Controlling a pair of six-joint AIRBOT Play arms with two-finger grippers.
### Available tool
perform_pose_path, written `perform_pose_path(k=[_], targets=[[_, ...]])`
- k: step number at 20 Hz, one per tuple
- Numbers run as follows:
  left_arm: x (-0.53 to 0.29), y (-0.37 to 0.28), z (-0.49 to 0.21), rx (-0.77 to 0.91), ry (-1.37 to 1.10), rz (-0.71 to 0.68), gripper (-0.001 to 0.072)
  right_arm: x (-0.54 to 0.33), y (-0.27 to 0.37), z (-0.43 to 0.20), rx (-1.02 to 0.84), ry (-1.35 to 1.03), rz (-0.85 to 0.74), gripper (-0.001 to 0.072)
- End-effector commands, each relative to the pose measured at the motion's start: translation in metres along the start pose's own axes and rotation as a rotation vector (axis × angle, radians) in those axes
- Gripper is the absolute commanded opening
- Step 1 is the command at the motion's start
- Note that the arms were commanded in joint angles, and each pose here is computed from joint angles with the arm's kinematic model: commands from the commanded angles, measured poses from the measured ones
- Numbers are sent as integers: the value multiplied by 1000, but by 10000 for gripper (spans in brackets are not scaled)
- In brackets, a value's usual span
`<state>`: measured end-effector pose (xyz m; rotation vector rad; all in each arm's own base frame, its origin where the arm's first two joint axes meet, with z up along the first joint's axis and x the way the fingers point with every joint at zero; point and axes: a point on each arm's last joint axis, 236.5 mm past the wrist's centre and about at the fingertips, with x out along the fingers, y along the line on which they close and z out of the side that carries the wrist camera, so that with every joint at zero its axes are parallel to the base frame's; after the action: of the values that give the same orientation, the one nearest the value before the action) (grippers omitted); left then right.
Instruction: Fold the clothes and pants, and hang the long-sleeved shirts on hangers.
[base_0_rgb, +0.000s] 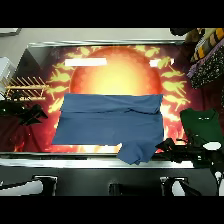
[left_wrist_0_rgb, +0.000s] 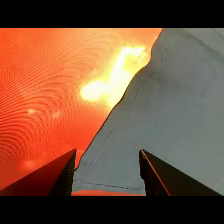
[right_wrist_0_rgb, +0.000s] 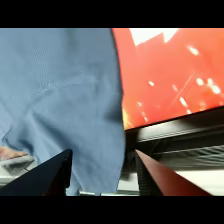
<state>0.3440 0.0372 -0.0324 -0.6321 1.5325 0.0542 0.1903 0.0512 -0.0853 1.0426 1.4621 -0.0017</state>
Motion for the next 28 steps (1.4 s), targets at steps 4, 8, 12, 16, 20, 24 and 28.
perform_pose_path(k=[4,8,12,16,20,24,28], targets=[[0,-1,0,2,0,0,459,17,-12,-8,61,-3,5,431],[1,0,0,1,1,0,459,23,-6,-10,60,-9,52,423],[1,0,1,1,-5,0,459,22,-3,-11,47,-3,65,422],[1,0,2,1,-6,0,459,31,0,-24,-12,39,34,421],[0,0,1,-8,-3,0,459,53,10,-41,-72,67,-40,334],[-1,3,-2,-22,8,-1,458,54,14,-44,-68,75,-38,30],[-1,12,-9,-46,31,-2,457,48,24,-41,-94,79,-25,29]])
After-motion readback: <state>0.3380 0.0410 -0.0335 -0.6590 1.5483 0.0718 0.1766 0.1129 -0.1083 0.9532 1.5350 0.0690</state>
